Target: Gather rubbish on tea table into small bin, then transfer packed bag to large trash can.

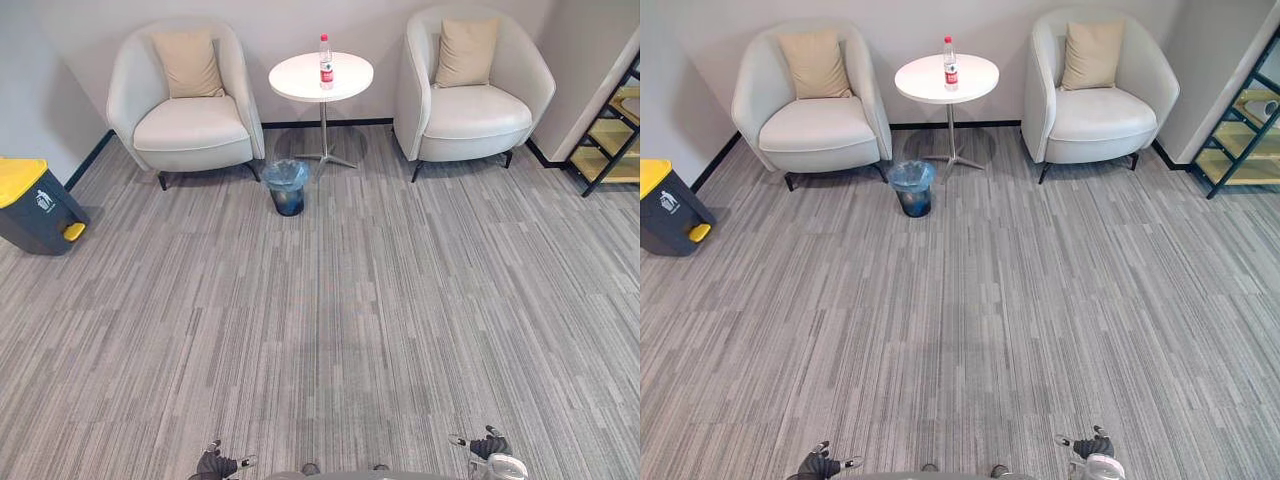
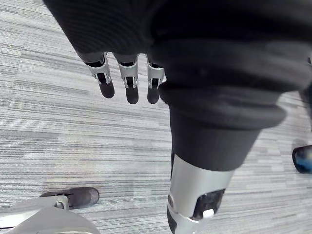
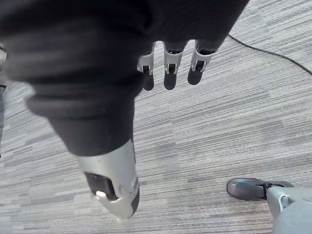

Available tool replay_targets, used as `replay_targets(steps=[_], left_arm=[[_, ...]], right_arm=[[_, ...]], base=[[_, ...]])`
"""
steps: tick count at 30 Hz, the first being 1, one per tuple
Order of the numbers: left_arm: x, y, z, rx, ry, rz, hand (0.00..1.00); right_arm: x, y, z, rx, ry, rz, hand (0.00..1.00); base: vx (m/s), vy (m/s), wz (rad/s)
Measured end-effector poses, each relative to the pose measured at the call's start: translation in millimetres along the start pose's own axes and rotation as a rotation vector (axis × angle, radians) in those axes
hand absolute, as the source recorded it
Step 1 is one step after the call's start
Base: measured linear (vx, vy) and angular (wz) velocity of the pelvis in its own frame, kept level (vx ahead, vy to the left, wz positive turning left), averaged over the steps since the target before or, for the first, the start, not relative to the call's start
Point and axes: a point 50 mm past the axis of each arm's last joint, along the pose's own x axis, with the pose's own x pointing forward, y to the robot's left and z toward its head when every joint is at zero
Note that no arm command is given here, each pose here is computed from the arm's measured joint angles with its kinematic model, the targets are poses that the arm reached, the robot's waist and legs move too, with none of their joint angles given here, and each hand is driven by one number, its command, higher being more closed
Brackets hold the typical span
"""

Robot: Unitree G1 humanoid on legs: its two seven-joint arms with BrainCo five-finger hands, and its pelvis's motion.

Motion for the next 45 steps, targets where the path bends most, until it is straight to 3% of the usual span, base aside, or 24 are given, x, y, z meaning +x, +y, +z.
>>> replay_targets(steps=[20, 26, 31, 45], left_arm=[[1, -6, 5, 0.002, -0.005, -0.021, 0.0], [1, -6, 7, -0.004, -0.013, -0.02, 0.0], [6, -6, 28, 0.001, -0.065, -0.022, 0.0], [2, -29, 64, -0.134, -0.195, -0.067, 0.0]], right_arm=[[-1, 3, -2, 0.022, 0.019, 0.003, 0.0], [-6, 18, -8, 0.037, 0.024, 0.037, 0.0], [-4, 17, 0, 0.029, 0.003, 0.039, 0.0], [-7, 35, 37, 0.116, -0.135, 0.064, 0.0]], base=[[0.0, 0.006, -0.17], [0.18, 0.062, 0.0], [0.39, -0.133, 0.42], [0.38, -0.147, 0.02]])
